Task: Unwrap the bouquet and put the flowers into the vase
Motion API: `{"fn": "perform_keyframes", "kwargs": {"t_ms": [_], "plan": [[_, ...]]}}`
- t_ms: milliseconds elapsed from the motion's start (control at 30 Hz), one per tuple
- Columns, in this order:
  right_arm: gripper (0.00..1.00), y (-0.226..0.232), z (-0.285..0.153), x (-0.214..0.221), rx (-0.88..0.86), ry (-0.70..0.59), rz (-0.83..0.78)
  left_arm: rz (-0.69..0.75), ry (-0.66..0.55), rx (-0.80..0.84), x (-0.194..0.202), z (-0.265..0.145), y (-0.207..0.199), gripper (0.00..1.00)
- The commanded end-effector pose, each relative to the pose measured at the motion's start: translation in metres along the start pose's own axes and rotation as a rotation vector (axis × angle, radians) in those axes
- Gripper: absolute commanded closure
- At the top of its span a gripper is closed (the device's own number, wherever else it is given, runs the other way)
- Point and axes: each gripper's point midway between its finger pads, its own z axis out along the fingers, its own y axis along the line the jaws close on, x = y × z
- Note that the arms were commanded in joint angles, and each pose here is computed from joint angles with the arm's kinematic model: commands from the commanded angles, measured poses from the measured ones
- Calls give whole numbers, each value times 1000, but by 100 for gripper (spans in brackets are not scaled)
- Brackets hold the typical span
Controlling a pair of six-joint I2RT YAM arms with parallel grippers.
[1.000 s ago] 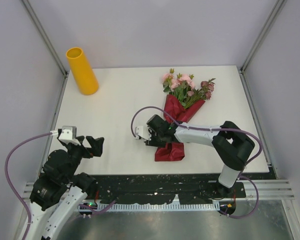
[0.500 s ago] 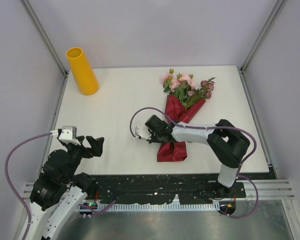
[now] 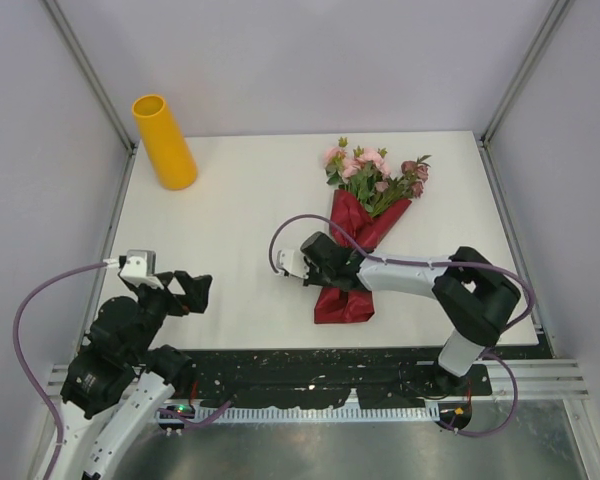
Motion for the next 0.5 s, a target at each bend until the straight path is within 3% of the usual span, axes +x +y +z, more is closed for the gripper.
{"fn": "perform_keyframes", "kwargs": {"t_ms": [0, 167, 467], "plan": [[95, -25, -30, -41, 86, -209, 69, -79, 56, 80, 5, 11, -23, 1], [95, -36, -47, -49, 147, -324, 180, -191, 146, 192, 23, 33, -54, 7], [95, -62, -71, -28, 361, -450, 490, -227, 273, 132, 62, 83, -57, 17]]}}
